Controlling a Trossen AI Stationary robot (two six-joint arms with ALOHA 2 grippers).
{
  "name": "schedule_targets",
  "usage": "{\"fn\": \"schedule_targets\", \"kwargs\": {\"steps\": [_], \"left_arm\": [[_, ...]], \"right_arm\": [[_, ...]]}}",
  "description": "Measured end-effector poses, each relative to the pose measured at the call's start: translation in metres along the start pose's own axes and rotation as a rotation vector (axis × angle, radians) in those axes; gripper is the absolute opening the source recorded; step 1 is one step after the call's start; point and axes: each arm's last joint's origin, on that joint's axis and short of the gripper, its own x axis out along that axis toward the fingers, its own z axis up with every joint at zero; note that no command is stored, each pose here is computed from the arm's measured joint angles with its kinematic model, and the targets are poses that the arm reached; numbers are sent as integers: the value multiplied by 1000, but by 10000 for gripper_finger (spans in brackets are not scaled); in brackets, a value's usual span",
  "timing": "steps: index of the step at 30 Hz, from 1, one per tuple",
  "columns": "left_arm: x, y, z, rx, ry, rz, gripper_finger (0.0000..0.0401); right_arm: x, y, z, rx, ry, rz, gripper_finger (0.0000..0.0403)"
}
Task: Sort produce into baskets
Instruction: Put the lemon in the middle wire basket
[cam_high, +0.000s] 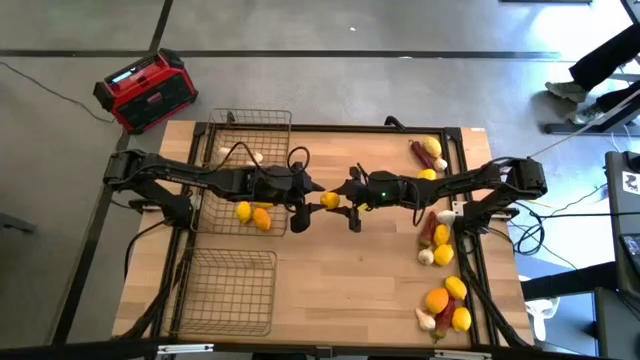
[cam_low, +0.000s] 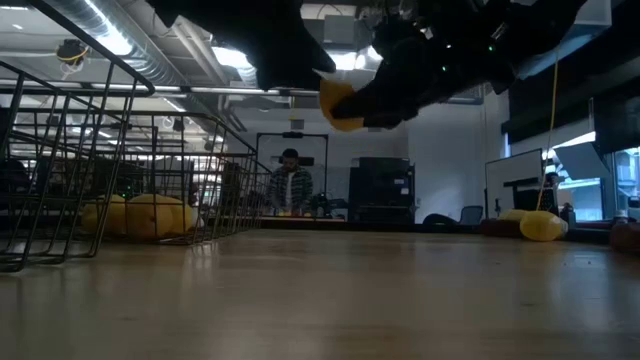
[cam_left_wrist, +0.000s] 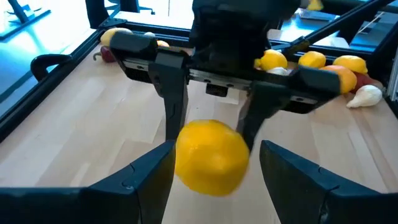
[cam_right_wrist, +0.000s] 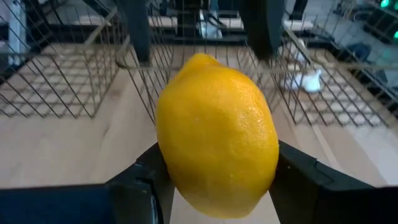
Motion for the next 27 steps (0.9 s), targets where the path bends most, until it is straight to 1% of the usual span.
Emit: {"fn": "schedule_targets", "kwargs": {"steps": [6, 18, 27], "left_arm": [[6, 0, -3, 9, 6, 1, 230], [16, -1, -7, 19, 9, 2, 229], [16, -1, -8, 39, 14, 3, 184]], "right_arm": [[0, 0, 3, 3, -29, -3, 193], [0, 0, 3, 4, -38, 11, 193], [0, 0, 3, 0, -44, 10, 193]]}}
